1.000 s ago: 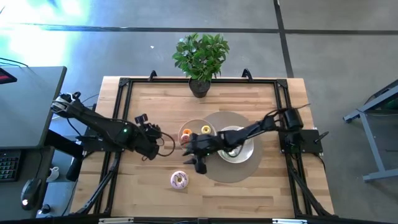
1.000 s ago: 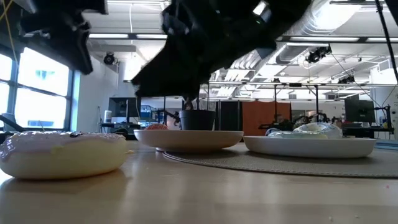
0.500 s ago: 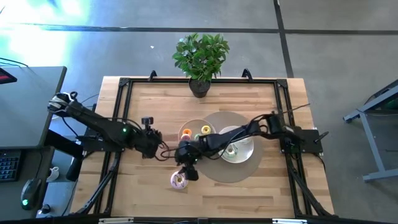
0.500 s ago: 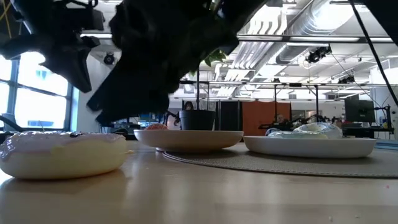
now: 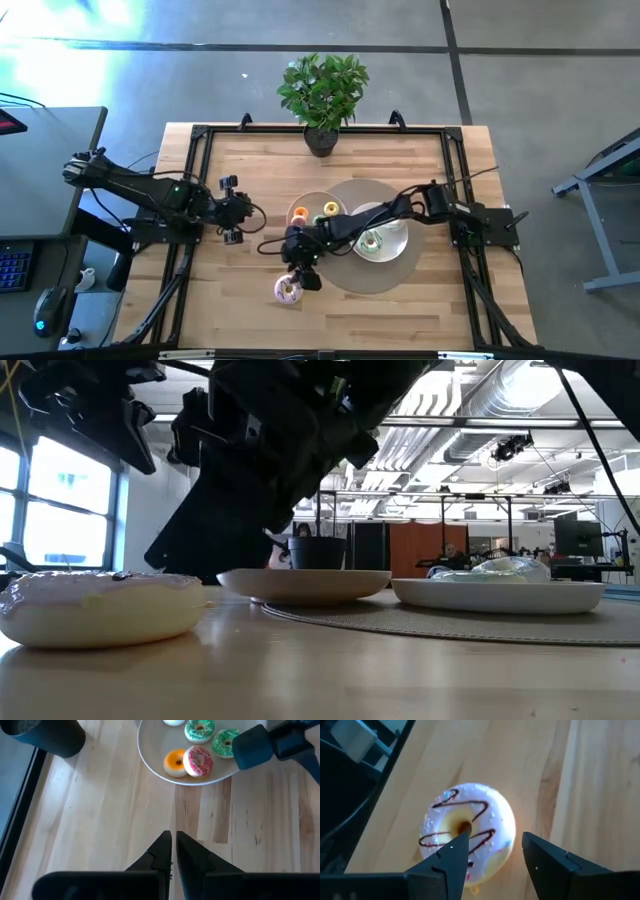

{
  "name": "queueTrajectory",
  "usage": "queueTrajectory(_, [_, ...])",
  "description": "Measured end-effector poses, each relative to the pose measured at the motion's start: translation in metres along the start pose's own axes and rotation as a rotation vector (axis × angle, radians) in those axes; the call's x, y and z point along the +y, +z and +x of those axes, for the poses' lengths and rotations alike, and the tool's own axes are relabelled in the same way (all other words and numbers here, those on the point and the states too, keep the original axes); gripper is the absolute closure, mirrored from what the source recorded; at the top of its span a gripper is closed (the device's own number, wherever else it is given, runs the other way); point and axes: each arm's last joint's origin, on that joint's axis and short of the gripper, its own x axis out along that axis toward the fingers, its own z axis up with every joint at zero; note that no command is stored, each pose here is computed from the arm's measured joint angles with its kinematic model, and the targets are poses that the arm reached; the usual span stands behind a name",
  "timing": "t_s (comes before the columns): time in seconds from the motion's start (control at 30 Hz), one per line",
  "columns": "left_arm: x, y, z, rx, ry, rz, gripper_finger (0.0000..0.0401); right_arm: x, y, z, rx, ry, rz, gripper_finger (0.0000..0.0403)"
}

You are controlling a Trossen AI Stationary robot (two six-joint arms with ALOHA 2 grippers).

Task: Pick & Place donuts
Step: Put the big purple donut into the right white plate

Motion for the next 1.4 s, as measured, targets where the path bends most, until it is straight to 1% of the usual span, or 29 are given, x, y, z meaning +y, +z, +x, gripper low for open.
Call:
queueTrajectory(0.17, [0.000,0.000,0.000,0.000,0.000,0.000,0.0380,-0.003,-0.006,0.009,0.007,0.027,0.024,0.0223])
queueTrajectory(0.27, [0.000,0.001,0.000,-0.002,-0.004,-0.002,0.0380,-0.005,-0.007,0.010,0.012,0.046,0.031,0.0239])
queueTrajectory(0.37, [-0.001,0.002,0.000,-0.019,-0.008,-0.014,0.0380,-0.007,-0.007,0.010,0.006,0.049,0.023,0.0280])
queueTrajectory(0.53, [-0.001,0.002,0.000,-0.018,-0.016,-0.019,0.0380,-0.010,-0.005,0.009,-0.003,0.053,0.022,0.0375])
queueTrajectory(0.57, [-0.001,0.002,0.000,-0.017,-0.016,-0.018,0.0380,-0.010,-0.005,0.008,-0.003,0.054,0.024,0.0386])
queueTrajectory(0.63, [-0.001,0.002,0.000,-0.017,-0.016,-0.018,0.0380,-0.011,-0.005,0.008,-0.003,0.054,0.027,0.0389])
queueTrajectory(0.73, [-0.001,0.002,0.000,-0.016,-0.016,-0.018,0.0380,-0.009,-0.002,0.005,0.009,0.061,0.030,0.0371])
queueTrajectory(0.8, [-0.001,0.002,0.000,-0.016,-0.015,-0.018,0.0380,-0.004,0.004,-0.003,0.023,0.073,-0.003,0.0369])
queueTrajectory(0.9, [-0.001,0.002,0.000,-0.016,-0.014,-0.017,0.0380,0.009,0.020,-0.023,0.035,0.062,-0.079,0.0383])
queueTrajectory(0.97, [-0.001,0.002,0.000,-0.016,-0.014,-0.018,0.0380,0.017,0.030,-0.038,0.042,0.015,-0.122,0.0394])
queueTrajectory(1.07, [-0.001,0.002,0.000,-0.017,-0.014,-0.019,0.0380,0.030,0.035,-0.061,0.088,-0.068,-0.143,0.0392])
queueTrajectory(1.2, [-0.001,0.002,0.000,-0.016,-0.014,-0.022,0.0380,0.047,0.029,-0.104,0.266,-0.140,-0.143,0.0383])
queueTrajectory(1.3, [-0.001,0.002,0.000,-0.016,-0.017,-0.027,0.0380,0.056,0.015,-0.130,0.414,-0.281,-0.095,0.0393])
queueTrajectory(1.4, [-0.001,0.002,0.000,-0.013,-0.021,-0.047,0.0380,0.062,0.001,-0.156,0.496,-0.430,-0.011,0.0395])
